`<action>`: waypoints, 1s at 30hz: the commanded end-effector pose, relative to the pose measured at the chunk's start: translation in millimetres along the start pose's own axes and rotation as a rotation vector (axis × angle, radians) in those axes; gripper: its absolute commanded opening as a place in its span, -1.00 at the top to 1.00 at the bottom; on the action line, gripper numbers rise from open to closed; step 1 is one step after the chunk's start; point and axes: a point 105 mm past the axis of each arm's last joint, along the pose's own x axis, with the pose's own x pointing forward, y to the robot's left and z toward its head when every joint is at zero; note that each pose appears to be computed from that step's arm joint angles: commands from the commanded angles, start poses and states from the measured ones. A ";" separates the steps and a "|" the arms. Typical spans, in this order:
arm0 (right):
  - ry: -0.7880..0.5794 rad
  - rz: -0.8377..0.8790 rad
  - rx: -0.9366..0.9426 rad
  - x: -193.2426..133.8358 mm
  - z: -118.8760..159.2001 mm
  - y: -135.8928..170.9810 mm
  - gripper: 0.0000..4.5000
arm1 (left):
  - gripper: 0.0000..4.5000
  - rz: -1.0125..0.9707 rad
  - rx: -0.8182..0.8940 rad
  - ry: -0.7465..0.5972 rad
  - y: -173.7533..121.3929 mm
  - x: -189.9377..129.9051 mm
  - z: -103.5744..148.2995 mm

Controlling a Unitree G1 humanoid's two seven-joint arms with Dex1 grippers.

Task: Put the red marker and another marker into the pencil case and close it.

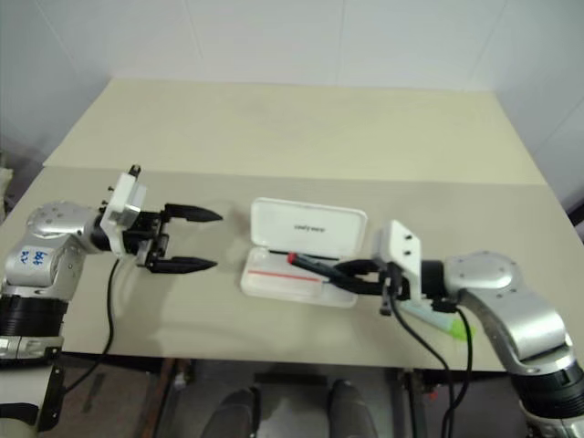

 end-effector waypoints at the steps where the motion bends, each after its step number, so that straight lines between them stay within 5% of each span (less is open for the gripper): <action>1: 0.028 0.005 -0.057 16.8 -8.2 -5.6 0.74 | -1.00 0.039 0.027 0.002 1.8 -6.6 4.4; 19: 0.083 0.097 -0.235 54.7 -13.0 -37.3 0.74 | -1.00 0.082 0.021 -0.028 -3.0 1.3 9.2; 27: -0.010 0.041 -0.226 58.5 13.6 -46.8 -0.54 | -1.00 0.091 0.020 -0.029 -2.9 0.7 9.4; 30: -0.094 0.044 -0.200 57.0 35.6 -43.4 -0.67 | -1.00 0.085 0.022 -0.031 -2.6 2.9 9.9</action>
